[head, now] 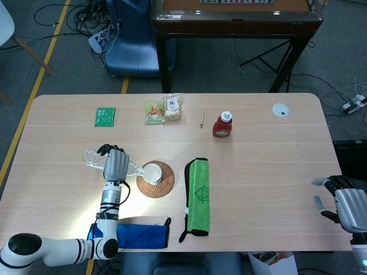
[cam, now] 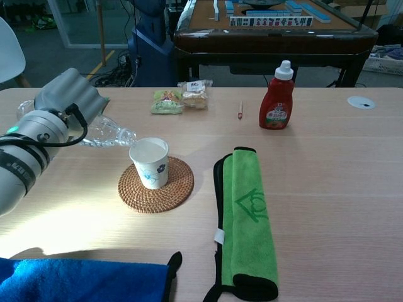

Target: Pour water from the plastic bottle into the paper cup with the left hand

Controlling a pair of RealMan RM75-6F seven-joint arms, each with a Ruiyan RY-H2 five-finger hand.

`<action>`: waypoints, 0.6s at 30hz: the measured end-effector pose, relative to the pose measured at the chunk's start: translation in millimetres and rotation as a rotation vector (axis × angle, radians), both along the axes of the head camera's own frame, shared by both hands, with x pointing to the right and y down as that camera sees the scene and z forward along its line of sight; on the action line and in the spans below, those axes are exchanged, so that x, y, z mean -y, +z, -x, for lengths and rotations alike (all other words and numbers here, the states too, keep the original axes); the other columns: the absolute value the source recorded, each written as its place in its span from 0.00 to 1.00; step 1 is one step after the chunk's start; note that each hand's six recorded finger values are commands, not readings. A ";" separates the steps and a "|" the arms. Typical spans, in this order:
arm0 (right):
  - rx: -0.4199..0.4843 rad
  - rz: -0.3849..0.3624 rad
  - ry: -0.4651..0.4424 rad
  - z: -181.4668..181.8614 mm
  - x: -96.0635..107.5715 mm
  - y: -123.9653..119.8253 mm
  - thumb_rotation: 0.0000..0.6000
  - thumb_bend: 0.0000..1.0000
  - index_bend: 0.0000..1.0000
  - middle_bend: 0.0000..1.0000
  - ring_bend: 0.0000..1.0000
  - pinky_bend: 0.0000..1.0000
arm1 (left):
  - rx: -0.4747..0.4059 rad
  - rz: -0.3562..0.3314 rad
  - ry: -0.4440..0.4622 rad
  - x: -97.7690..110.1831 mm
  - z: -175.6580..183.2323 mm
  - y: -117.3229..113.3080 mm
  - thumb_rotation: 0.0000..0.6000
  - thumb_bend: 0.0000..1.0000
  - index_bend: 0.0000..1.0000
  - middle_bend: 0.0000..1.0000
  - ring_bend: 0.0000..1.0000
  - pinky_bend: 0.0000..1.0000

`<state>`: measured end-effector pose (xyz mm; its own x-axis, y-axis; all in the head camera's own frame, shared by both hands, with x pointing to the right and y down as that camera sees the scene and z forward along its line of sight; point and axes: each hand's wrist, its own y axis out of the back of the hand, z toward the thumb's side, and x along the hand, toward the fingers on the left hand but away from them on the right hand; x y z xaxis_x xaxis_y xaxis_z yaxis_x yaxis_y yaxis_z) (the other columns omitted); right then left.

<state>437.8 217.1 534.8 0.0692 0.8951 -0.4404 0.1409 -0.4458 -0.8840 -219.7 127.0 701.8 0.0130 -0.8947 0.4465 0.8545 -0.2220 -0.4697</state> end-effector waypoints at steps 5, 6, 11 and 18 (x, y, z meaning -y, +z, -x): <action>0.000 0.001 0.000 -0.1 0.1 0.2 1.00 0.45 0.39 0.40 0.29 0.26 | 0.003 -0.006 0.002 1.4 -0.8 -1.1 1.00 0.05 0.68 0.76 0.51 0.48; 0.000 0.001 0.000 -0.1 0.0 0.2 1.00 0.45 0.39 0.40 0.29 0.26 | 0.001 -0.006 0.000 1.5 -0.8 -1.3 1.00 0.05 0.68 0.76 0.51 0.48; 0.001 0.000 0.000 -0.1 -0.2 -0.3 1.00 0.45 0.39 0.40 0.29 0.26 | 0.008 -0.005 -0.001 2.1 -0.2 -0.9 1.00 0.05 0.68 0.76 0.51 0.48; -0.001 0.004 0.000 -0.2 -0.3 0.7 1.00 0.45 0.39 0.40 0.29 0.26 | 0.019 -0.006 0.007 2.8 0.0 -1.5 1.00 0.05 0.69 0.76 0.51 0.48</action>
